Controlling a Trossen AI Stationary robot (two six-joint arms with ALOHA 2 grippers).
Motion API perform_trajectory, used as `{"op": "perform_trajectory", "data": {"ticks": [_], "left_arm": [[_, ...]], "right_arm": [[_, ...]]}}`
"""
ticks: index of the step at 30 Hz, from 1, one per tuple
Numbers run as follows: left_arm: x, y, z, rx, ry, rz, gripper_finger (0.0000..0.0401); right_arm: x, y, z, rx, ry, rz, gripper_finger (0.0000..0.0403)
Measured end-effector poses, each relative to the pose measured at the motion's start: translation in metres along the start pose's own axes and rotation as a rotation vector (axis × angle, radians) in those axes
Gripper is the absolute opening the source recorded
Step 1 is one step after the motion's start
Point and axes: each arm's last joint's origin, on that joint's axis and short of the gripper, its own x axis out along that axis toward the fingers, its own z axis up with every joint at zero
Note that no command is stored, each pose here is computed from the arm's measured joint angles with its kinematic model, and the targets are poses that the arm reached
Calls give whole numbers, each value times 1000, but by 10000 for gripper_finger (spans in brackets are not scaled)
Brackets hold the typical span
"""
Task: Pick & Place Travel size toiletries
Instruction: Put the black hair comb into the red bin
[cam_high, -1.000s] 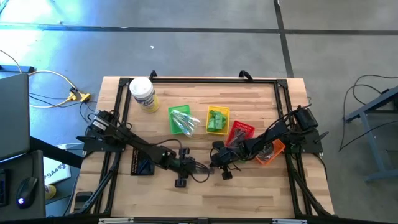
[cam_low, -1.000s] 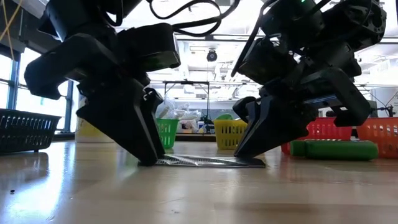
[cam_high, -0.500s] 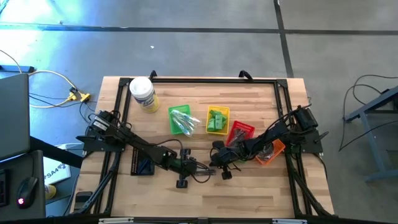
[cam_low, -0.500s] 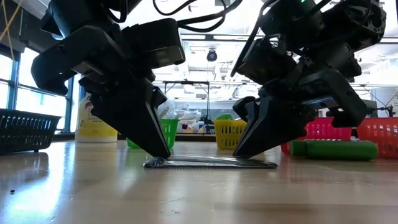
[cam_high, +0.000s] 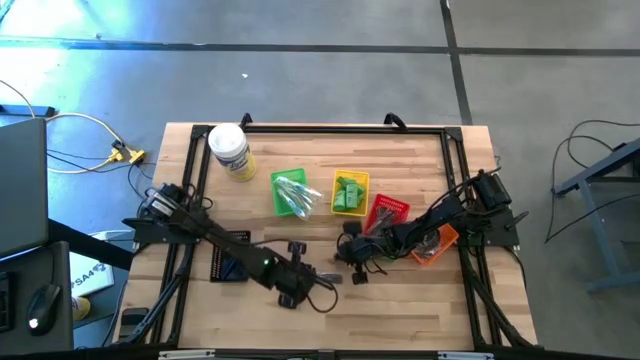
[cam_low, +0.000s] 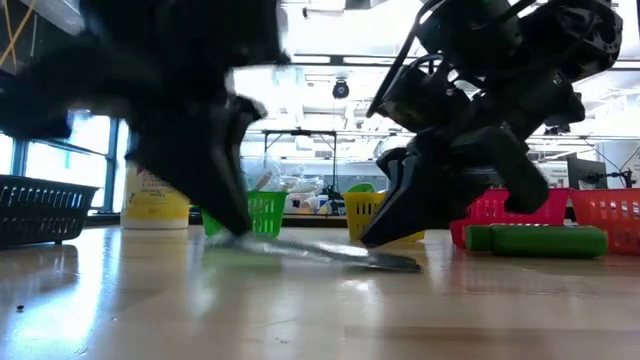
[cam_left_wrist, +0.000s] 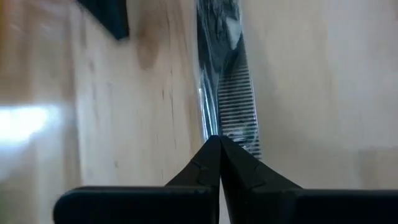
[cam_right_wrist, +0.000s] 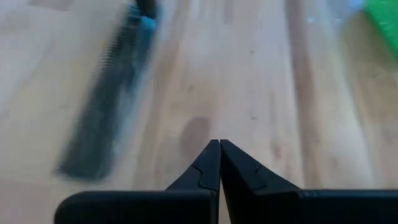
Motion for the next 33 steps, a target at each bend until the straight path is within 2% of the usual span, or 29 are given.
{"op": "perform_trajectory", "data": {"ticks": [5,13,18,21,25,29,33], "left_arm": [[-13,-5,8,32,1,74,0],[-21,-1,11,53,44,139,0],[-22,-1,11,55,49,141,0],[-22,-1,10,59,59,144,0],[-22,-1,10,58,57,143,0],[-22,0,10,58,57,143,0],[-22,-1,10,57,61,128,0]], "right_arm": [[0,-1,0,2,-4,-45,2],[-9,0,11,20,-48,-37,2],[-20,3,22,24,-93,76,3],[-26,3,30,28,-136,181,15],[-30,1,37,33,-185,252,71],[-32,4,41,24,-223,323,166],[-27,9,40,33,-197,231,275]]}}
